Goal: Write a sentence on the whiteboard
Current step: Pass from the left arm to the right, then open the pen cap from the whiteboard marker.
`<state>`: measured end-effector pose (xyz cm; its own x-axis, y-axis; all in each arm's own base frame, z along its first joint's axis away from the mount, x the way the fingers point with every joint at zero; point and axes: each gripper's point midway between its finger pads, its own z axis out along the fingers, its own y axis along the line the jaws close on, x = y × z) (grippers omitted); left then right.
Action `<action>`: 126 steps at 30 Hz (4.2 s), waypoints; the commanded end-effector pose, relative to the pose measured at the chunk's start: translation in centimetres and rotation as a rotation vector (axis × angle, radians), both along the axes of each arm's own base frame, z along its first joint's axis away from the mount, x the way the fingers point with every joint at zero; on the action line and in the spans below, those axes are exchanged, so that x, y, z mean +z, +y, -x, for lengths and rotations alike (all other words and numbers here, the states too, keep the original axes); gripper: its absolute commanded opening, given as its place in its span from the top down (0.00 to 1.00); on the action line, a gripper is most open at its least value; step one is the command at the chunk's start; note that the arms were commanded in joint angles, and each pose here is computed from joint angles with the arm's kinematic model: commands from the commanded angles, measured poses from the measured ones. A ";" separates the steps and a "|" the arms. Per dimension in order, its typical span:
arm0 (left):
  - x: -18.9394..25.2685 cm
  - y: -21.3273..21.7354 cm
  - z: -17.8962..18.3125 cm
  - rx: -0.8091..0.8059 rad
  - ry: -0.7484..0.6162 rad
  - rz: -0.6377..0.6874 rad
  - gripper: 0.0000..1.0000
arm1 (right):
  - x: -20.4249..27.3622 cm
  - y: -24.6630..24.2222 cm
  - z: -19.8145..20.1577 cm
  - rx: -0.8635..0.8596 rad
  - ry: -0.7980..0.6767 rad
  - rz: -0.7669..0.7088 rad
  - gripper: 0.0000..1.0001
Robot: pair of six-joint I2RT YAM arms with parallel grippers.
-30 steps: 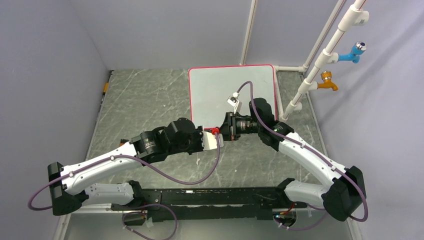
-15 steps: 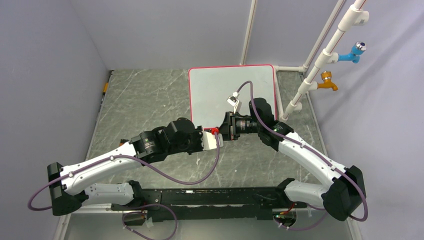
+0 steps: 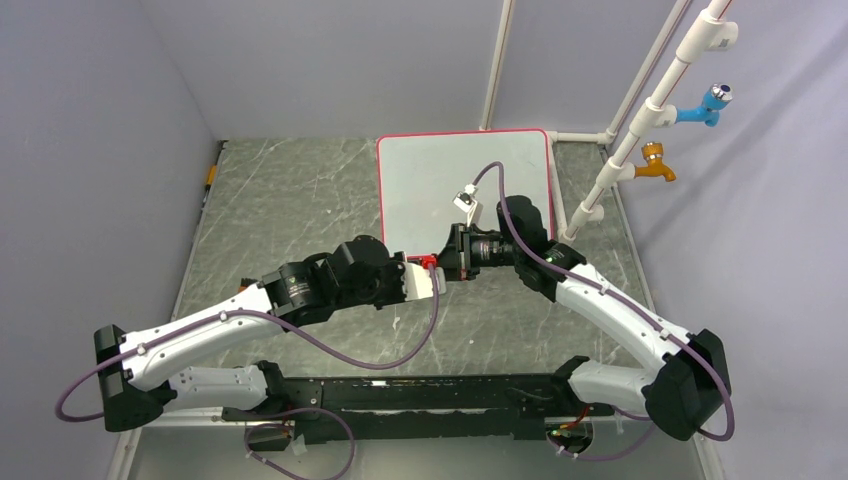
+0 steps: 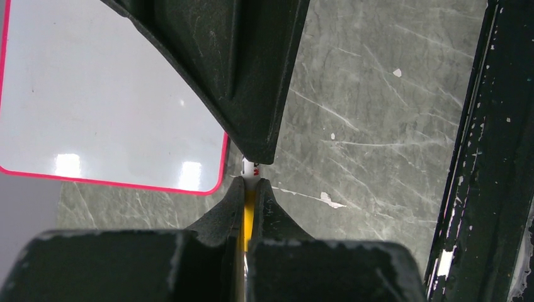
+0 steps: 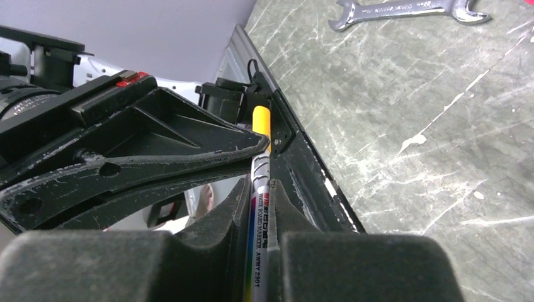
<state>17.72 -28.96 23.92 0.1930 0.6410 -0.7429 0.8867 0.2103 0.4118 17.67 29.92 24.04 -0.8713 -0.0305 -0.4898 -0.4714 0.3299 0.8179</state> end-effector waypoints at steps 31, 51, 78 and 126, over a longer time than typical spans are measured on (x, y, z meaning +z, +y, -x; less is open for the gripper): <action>11.6 2.9 1.5 -0.271 0.214 0.590 0.37 | 10.0 -3.0 -1.7 -0.004 -0.377 -0.216 1.00; 12.7 2.8 0.7 -0.293 0.279 0.691 0.36 | 13.3 -2.5 0.5 0.130 -0.398 -0.351 1.00; 12.8 2.1 0.6 -0.333 0.323 0.723 1.00 | 13.4 -1.6 0.4 0.163 -0.385 -0.384 1.00; 12.4 4.5 -2.2 -0.151 0.221 0.755 1.00 | 12.4 -5.2 1.4 0.023 -0.399 -0.241 1.00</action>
<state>19.74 -24.92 35.52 -0.0016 -0.0602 -0.9982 0.9797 0.2002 -0.0136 16.70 25.41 35.78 -0.6504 0.1115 -0.7514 -0.7439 0.1065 0.6597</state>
